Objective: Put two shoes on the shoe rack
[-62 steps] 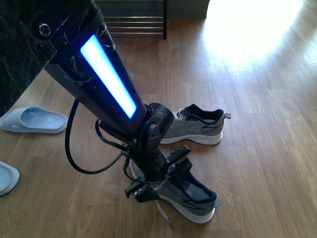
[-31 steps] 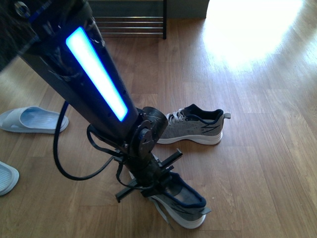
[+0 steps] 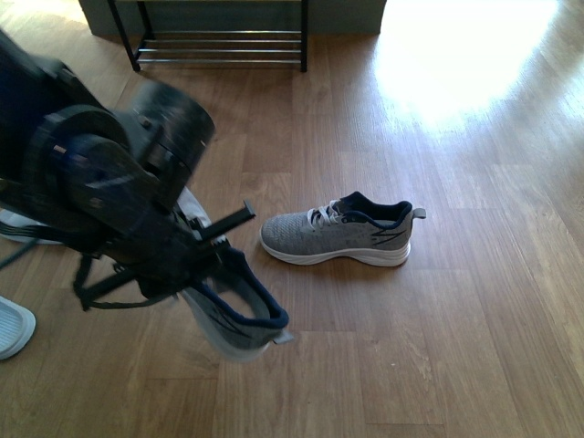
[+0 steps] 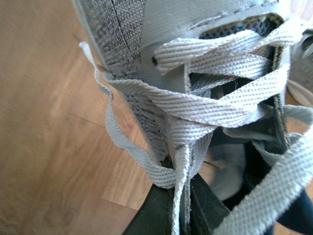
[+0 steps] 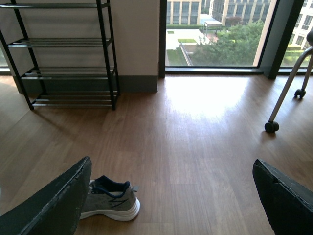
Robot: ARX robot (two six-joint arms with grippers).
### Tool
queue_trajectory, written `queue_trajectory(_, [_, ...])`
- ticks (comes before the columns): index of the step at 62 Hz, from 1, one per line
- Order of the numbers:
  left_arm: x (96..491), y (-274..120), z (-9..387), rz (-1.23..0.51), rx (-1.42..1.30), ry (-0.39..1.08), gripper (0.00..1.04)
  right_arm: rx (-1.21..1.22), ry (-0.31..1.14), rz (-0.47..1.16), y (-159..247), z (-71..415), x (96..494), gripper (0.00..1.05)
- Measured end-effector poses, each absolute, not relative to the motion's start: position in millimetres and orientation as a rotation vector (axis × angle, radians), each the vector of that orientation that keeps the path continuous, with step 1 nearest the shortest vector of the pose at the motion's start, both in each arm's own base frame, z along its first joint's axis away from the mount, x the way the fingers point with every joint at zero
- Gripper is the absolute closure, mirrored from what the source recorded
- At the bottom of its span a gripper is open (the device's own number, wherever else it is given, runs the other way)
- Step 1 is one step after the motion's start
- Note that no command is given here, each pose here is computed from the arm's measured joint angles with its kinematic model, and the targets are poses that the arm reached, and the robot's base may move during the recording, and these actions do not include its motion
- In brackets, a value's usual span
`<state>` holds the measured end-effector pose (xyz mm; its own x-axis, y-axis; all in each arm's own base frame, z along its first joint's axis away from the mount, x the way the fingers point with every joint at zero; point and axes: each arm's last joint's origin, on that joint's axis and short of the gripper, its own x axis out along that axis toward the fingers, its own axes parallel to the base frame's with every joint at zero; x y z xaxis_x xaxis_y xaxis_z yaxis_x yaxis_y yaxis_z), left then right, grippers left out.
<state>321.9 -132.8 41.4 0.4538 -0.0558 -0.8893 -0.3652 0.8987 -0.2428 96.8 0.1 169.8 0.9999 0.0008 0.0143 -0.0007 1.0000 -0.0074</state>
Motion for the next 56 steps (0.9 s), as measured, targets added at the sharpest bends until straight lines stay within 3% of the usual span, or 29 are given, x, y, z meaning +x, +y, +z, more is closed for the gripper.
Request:
queue_trajectory(12, [250, -119, 133, 0.227, -0.192, 0.775, 1.03, -0.008, -0.014, 0.001, 0, 170, 97, 0.09])
queue_trajectory(27, [167, -106, 187, 0.325, 0.044, 0.471, 1.03, -0.007, -0.014, 0.001, 0, 170, 97, 0.09])
queue_trajectory(56, [163, -107, 188, 0.304, 0.087, 0.469, 1.03, -0.007, -0.015, -0.001, 0, 170, 97, 0.09])
